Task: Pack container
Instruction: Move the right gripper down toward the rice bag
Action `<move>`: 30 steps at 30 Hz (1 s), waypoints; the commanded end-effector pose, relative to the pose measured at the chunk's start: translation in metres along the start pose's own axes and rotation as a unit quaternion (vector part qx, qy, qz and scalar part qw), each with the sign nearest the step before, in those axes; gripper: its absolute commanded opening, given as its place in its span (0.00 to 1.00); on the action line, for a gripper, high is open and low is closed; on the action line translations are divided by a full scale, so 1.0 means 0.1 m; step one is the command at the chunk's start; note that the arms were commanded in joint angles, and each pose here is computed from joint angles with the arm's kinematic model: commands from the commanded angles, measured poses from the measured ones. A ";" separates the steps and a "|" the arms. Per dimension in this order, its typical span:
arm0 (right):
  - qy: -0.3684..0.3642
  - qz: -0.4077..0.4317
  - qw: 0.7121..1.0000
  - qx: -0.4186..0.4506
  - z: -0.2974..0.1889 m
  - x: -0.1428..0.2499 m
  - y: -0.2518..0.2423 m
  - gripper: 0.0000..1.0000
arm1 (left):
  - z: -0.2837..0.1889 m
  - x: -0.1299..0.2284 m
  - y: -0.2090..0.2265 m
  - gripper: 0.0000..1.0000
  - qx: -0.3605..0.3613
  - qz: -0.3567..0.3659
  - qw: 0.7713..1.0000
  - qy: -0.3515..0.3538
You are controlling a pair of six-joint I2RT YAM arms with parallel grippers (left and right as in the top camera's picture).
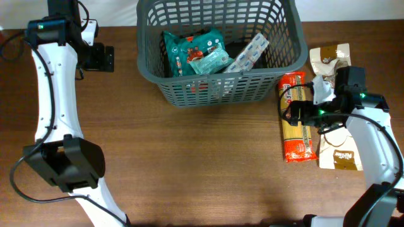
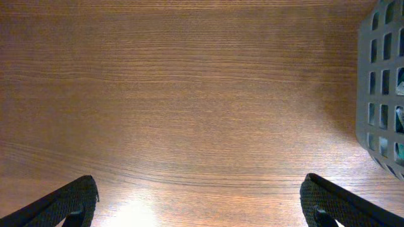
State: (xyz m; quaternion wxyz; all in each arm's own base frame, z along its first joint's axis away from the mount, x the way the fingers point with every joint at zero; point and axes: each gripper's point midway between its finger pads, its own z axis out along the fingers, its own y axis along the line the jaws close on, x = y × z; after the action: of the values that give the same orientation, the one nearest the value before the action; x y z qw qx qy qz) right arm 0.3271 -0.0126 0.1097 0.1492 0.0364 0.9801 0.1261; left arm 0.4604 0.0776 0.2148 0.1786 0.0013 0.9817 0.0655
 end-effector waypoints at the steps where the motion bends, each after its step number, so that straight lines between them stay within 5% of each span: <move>1: -0.002 0.072 0.994 0.080 -0.06 -0.02 -0.29 0.99 | 0.03 0.00 0.00 0.99 0.004 -0.005 1.000 0.002; 11: -0.020 0.203 0.971 0.124 -0.27 0.11 -0.99 0.99 | 0.03 0.00 0.00 0.99 0.004 -0.005 1.000 0.002; 21: -0.015 0.168 0.967 0.191 -0.30 0.15 -1.49 1.00 | 0.03 0.00 0.00 0.99 0.004 -0.005 1.000 0.002; 30: 0.043 0.175 0.971 0.156 0.18 0.24 -1.51 0.96 | 0.03 0.00 0.00 0.99 0.004 -0.005 1.000 0.002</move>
State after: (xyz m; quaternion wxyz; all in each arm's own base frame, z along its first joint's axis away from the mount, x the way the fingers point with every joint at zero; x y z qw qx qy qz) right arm 0.2982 -0.1538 0.0525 0.0805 0.2347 0.9687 -0.0083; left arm 0.4604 0.0776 0.2148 0.1786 0.0013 0.9817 0.0655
